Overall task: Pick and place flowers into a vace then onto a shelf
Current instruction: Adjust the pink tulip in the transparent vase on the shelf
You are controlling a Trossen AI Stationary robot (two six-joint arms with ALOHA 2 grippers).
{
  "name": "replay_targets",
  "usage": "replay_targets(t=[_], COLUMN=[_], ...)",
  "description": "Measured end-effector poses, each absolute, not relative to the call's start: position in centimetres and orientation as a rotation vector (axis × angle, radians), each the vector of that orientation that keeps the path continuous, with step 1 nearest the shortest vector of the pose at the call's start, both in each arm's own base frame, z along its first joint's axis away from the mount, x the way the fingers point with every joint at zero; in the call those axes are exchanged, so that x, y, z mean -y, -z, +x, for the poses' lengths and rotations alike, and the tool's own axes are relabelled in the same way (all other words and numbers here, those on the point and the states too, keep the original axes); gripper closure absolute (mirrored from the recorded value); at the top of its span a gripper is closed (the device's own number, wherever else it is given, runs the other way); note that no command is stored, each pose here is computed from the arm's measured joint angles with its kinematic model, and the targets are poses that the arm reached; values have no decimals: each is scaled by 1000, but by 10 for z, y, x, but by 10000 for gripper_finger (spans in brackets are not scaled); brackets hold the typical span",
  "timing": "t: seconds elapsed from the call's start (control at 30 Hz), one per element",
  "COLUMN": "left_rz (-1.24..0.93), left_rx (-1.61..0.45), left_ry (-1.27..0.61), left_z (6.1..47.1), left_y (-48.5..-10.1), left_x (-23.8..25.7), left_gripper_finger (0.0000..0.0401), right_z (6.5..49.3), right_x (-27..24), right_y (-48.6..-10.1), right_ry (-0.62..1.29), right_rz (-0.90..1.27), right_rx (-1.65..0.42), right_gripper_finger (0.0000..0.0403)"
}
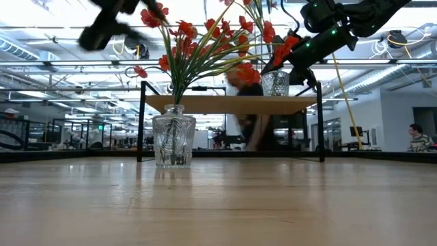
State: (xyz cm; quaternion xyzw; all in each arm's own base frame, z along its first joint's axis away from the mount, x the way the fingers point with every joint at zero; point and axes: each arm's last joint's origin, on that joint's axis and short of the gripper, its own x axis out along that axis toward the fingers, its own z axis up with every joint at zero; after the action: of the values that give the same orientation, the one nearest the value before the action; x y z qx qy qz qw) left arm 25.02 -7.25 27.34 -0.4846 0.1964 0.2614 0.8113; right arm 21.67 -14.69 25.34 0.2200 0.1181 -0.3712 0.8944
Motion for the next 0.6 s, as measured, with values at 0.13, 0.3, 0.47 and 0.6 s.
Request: replay_targets(t=[0.13,0.3,0.47,0.6], left_rz=[-1117,-1091,-1091,-1193], left_rx=[-144,155,276,246], left_ry=[-513,-509,-488,-455], left_z=[242,224,221,230], left_y=[-311,-352,-366,-357], left_x=[50,12,-33,-60], left_gripper_finger=[282,331,309,245], right_z=[217,218,219,220], right_x=[147,147,146,144], right_y=[-253,-254,-255,-255], right_ry=[767,737,735,727], right_rz=[457,459,473,473], right_rx=[-248,-228,-216,-216], right_gripper_finger=[111,111,111,111])
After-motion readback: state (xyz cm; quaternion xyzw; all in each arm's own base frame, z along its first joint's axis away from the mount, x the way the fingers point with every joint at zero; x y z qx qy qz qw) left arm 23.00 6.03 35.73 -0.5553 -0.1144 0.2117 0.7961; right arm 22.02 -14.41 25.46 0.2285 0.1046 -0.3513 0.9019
